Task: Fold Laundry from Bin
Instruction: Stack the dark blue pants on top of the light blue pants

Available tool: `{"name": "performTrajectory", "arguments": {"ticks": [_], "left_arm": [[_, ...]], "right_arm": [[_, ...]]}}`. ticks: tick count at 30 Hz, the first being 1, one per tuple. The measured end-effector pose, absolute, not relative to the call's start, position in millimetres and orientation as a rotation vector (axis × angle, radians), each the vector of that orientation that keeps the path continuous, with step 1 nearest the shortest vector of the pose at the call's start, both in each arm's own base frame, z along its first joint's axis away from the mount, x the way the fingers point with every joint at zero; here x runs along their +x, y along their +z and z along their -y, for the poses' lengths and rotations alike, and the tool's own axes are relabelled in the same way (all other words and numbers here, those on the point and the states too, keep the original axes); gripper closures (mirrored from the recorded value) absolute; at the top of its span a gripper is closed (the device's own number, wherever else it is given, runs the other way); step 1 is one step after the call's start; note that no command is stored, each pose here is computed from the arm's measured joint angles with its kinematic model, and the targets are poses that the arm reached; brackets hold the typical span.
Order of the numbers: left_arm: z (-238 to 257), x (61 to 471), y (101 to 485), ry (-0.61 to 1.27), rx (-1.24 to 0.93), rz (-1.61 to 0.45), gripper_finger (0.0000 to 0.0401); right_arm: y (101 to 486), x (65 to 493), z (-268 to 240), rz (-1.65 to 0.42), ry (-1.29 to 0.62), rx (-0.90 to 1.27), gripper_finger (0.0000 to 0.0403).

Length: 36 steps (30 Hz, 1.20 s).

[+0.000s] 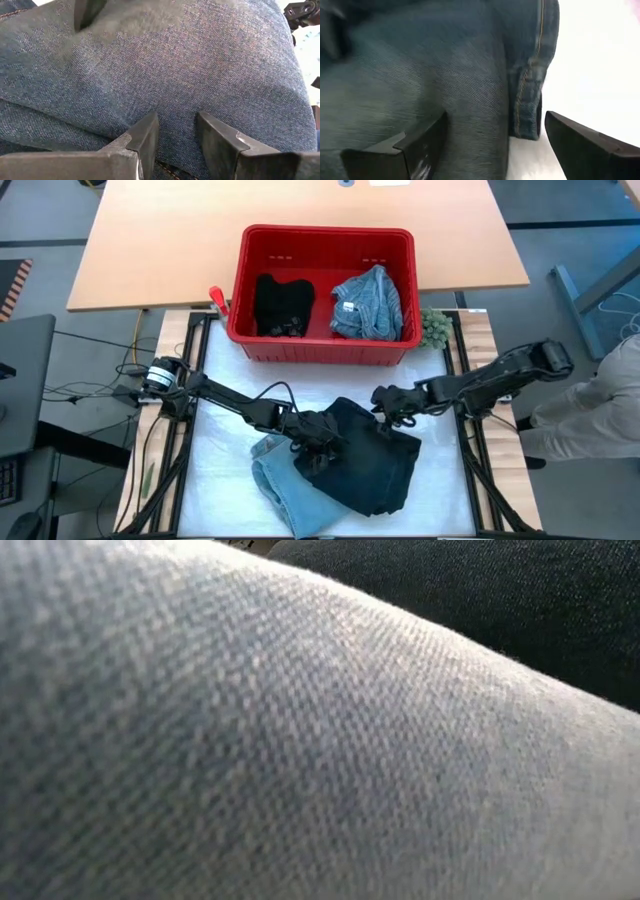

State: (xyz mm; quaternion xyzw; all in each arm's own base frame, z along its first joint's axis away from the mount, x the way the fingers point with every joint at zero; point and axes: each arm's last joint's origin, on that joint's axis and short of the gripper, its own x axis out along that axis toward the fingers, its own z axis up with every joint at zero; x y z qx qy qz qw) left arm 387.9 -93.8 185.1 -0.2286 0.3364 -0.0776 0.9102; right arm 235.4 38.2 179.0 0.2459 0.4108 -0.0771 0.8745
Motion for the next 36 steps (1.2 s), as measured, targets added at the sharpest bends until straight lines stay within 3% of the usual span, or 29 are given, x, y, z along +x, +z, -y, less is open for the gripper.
{"name": "performTrajectory", "arguments": {"ticks": [9, 13, 17, 22, 30, 36], "left_arm": [[93, 387, 184, -0.146, -0.465, -0.703, 0.0272], [93, 386, 182, -0.136, -0.462, -0.723, 0.0272], [93, 386, 182, -0.121, -0.463, -0.724, 0.0272], [77, 382, 201, -0.070, -0.425, -0.665, 0.0272], [45, 351, 272, 0.032, -0.387, -0.505, 0.0272], [39, 320, 300, 0.074, -0.471, -0.375, 0.0272]], "right_arm": [[136, 257, -38, -0.975, -0.129, 0.527, 0.0042], [120, 262, -48, -1.004, -0.130, 0.494, 0.0065], [111, 260, -52, -1.054, -0.152, 0.470, 0.0152], [117, 254, -51, -1.087, -0.150, 0.466, 0.0337], [164, 217, -43, -1.096, -0.165, 0.508, 0.0340], [215, 185, -39, -0.856, -0.207, 0.614, 0.0340]]}}
